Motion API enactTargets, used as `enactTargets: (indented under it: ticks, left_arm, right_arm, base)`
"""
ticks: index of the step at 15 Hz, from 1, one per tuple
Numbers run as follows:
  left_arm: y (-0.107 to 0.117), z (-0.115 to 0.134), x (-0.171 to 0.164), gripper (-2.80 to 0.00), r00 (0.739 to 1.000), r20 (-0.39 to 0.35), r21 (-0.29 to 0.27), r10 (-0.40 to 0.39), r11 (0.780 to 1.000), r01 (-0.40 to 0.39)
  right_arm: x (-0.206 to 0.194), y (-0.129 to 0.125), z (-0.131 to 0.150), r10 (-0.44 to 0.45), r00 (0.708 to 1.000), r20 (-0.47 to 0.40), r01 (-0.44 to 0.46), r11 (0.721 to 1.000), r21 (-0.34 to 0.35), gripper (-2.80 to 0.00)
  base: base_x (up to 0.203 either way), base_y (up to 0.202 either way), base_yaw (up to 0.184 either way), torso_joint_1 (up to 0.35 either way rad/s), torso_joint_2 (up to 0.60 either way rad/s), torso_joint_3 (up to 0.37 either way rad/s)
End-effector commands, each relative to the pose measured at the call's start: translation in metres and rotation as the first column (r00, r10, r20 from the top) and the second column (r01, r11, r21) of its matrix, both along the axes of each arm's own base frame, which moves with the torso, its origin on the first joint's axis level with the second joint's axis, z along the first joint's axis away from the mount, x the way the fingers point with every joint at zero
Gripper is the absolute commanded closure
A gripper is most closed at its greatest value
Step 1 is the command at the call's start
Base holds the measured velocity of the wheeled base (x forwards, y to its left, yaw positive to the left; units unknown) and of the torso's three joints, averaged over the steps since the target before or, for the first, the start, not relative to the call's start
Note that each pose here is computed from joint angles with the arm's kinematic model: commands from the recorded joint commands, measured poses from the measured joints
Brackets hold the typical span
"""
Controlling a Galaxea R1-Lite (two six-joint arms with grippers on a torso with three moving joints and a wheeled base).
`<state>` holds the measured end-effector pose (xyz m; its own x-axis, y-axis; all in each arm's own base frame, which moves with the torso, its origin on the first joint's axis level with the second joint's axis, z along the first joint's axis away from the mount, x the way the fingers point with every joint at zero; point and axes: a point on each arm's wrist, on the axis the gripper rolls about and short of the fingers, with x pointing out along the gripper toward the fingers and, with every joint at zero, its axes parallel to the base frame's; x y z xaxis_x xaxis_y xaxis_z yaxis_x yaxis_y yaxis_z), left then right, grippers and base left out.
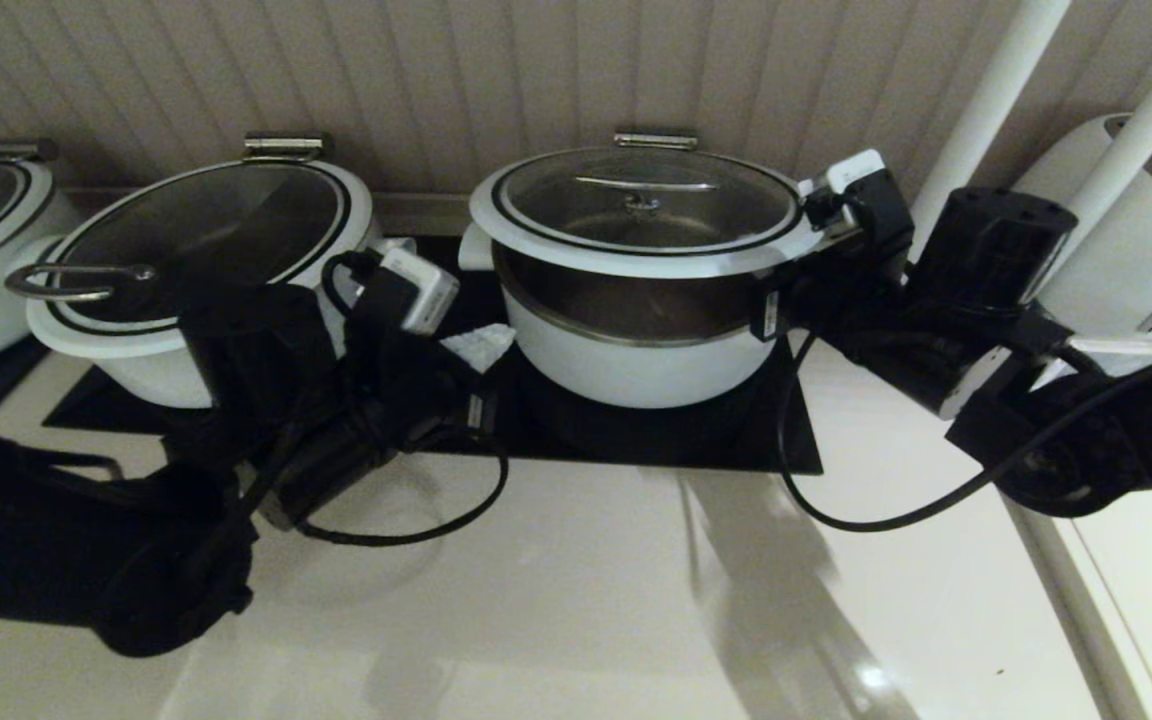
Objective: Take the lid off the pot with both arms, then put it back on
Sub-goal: Open the pot lid completely
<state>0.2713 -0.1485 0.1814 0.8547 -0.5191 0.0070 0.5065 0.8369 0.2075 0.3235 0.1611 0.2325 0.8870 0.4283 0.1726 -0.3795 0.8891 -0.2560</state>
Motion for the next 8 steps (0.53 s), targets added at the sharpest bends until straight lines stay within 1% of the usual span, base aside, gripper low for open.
enactTargets:
  ticks: [1, 5, 6, 8]
  left_arm:
    - [0.015, 0.005, -0.026, 0.0, 1.0, 0.006, 0.0, 0.0, 1.0, 0.0]
    - [0.038, -0.011, -0.062, 0.0, 0.998, -0.053, 0.03, 0.019, 0.999, -0.018]
    - [0.047, -0.014, -0.07, 0.0, 0.997, -0.064, 0.036, 0.037, 0.999, -0.035]
    - [0.067, -0.018, -0.083, 0.0, 0.993, -0.072, 0.035, 0.098, 0.995, -0.095]
  right_arm:
    - [-0.001, 0.0, 0.002, 0.001, 1.0, 0.012, -0.001, 1.0, 0.004, 0.0]
    - [-0.001, 0.0, 0.003, 0.001, 1.0, 0.013, -0.001, 1.0, 0.004, 0.0]
    - [-0.001, 0.0, 0.003, 0.001, 1.0, 0.014, -0.001, 1.0, 0.005, 0.0]
    - [0.0, 0.0, 0.005, 0.0, 1.0, 0.02, -0.001, 1.0, 0.008, 0.0]
  base:
    - [0.0, 0.0, 0.0, 0.0, 0.0, 0.0]
    - [0.0, 0.0, 0.0, 0.0, 0.0, 0.0]
    - [0.0, 0.0, 0.0, 0.0, 0.0, 0.0]
    - [0.0, 0.0, 0.0, 0.0, 0.0, 0.0]
